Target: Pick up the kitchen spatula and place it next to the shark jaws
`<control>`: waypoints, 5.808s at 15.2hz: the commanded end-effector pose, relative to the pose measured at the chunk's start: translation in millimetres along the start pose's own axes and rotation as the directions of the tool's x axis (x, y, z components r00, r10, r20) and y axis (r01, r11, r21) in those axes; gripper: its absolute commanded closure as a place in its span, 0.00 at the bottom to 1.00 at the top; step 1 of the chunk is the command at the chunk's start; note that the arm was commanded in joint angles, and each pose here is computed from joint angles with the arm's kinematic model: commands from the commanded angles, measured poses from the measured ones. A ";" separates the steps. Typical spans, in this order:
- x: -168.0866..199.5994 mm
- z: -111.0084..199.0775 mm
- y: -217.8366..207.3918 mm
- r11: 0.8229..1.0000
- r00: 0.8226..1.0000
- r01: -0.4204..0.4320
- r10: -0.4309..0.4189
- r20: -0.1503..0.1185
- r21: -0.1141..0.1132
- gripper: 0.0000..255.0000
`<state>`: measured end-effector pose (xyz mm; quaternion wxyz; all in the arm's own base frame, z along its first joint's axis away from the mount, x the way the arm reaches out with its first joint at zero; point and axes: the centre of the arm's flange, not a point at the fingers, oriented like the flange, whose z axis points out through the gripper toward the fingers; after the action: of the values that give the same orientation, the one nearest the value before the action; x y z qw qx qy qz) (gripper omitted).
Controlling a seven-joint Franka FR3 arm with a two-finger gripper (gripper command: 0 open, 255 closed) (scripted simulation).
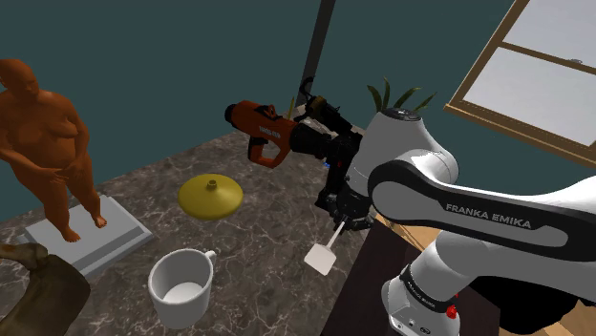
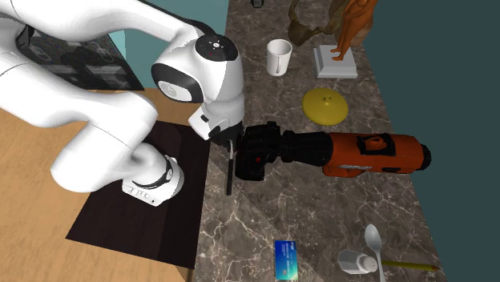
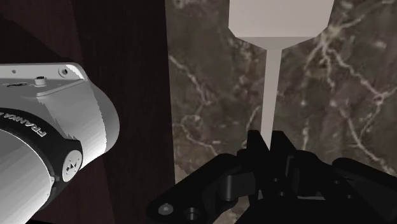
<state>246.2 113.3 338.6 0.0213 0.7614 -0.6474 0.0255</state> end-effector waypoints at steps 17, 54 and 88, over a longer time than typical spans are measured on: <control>4.5 -68.4 0.0 1.000 1.000 0.000 0.000 0.000 0.000 1.00; 17.5 -263.4 -0.1 1.000 1.000 0.000 0.000 0.000 0.000 1.00; -416.1 -297.0 25.5 1.000 1.000 0.000 0.000 0.000 0.000 1.00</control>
<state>153.0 522.7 608.6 0.0213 0.7613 -0.6475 0.0263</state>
